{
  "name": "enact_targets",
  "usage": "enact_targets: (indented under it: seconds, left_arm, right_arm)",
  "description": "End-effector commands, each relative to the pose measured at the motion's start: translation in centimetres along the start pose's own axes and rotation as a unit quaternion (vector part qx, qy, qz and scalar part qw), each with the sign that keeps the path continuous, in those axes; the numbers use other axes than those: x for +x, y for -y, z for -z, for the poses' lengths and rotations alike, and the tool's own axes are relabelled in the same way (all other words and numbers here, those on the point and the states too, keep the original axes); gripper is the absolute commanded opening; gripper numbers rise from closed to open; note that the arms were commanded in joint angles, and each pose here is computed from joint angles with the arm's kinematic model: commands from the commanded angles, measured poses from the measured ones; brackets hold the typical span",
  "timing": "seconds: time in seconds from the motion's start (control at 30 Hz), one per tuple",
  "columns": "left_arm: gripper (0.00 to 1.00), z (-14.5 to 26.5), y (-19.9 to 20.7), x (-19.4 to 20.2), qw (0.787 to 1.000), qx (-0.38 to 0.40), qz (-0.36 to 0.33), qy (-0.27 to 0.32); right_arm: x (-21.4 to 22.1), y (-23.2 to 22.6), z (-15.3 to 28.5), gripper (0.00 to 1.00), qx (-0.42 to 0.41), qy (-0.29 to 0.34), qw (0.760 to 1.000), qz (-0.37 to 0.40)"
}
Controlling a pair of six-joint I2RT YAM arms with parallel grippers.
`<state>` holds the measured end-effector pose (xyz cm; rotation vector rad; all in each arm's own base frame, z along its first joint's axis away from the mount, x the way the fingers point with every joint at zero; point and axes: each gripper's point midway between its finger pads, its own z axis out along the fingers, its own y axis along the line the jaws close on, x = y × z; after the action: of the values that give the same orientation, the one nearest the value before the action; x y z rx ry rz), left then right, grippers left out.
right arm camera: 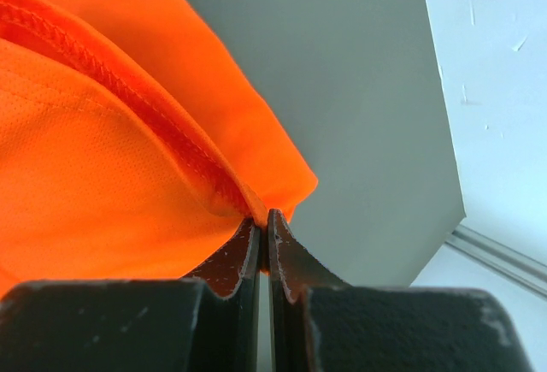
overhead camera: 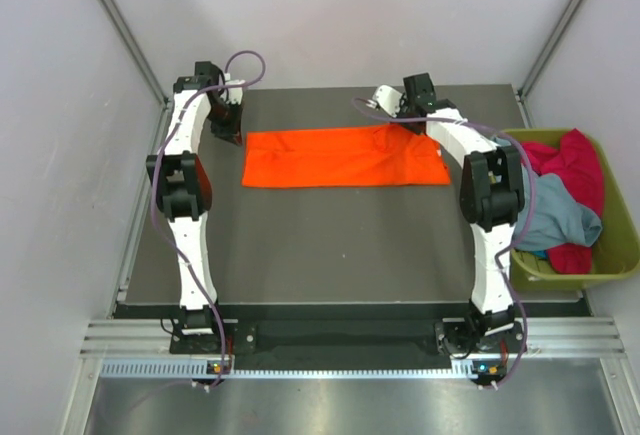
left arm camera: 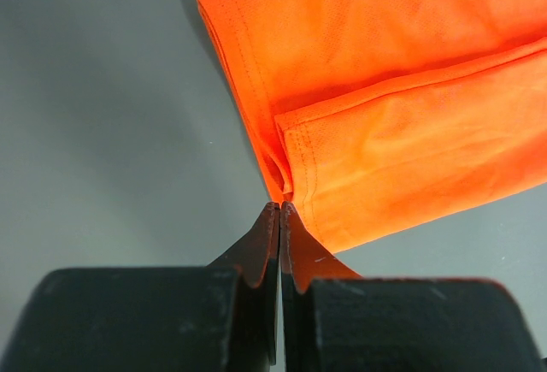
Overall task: Fold and stack the t-shirts
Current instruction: Fold the tshirt
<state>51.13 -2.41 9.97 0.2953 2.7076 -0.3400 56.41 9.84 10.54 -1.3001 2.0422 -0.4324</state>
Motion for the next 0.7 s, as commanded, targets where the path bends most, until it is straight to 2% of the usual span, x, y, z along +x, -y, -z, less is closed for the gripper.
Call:
enact_targets:
  seconds: [0.0,0.03,0.07,0.1,0.13,0.23,0.33,0.4,0.47,0.53,0.67]
  left_arm:
    - [0.0,1.3,0.1,-1.3,1.0,-0.004,-0.001,0.023]
    - [0.04,1.3,0.1,-1.4,1.0,-0.005,0.0,0.024]
    - [0.19,1.2,0.2,-1.5,1.0,-0.004,-0.002,0.027]
    - [0.24,1.2,0.3,-1.5,1.0,-0.003,-0.002,0.027]
    - [0.29,1.0,0.2,-1.4,1.0,-0.003,0.0,0.025]
    - [0.36,1.5,0.7,-1.7,1.0,0.006,-0.006,0.03]
    - [0.37,3.0,1.5,-2.6,0.998,0.02,-0.015,0.053]
    - [0.37,3.6,2.1,-2.9,0.997,0.031,-0.014,0.063]
    - [0.53,3.8,2.0,-2.4,0.998,0.022,0.004,0.056]
    - [0.61,3.2,2.1,-0.9,0.999,0.026,0.018,0.033]
    - [0.63,1.5,2.9,1.9,0.997,0.045,0.065,-0.012]
  right_arm:
    - [-0.5,2.6,-0.2,0.0,0.029,0.006,0.999,-0.011]
    - [-0.4,2.8,-0.6,0.0,0.03,0.003,0.999,-0.013]
    - [-0.3,2.9,-0.8,0.0,0.032,-0.001,0.999,-0.013]
    - [-0.2,3.1,-1.0,0.01,0.038,-0.004,0.999,-0.014]
    - [0.1,3.2,-1.4,0.21,0.045,-0.011,0.999,-0.018]
    - [-0.2,5.1,-0.8,0.55,0.092,-0.019,0.995,-0.043]
    - [-0.8,7.3,2.1,0.71,0.125,-0.003,0.986,-0.106]
    - [-1.1,7.0,3.6,0.72,0.115,0.008,0.981,-0.158]
    - [-1.4,6.5,6.0,0.72,0.104,0.02,0.977,-0.187]
    - [-0.9,3.9,7.3,0.72,0.059,0.016,0.972,-0.227]
    - [0.7,-1.9,8.2,0.72,-0.041,0.0,0.956,-0.289]
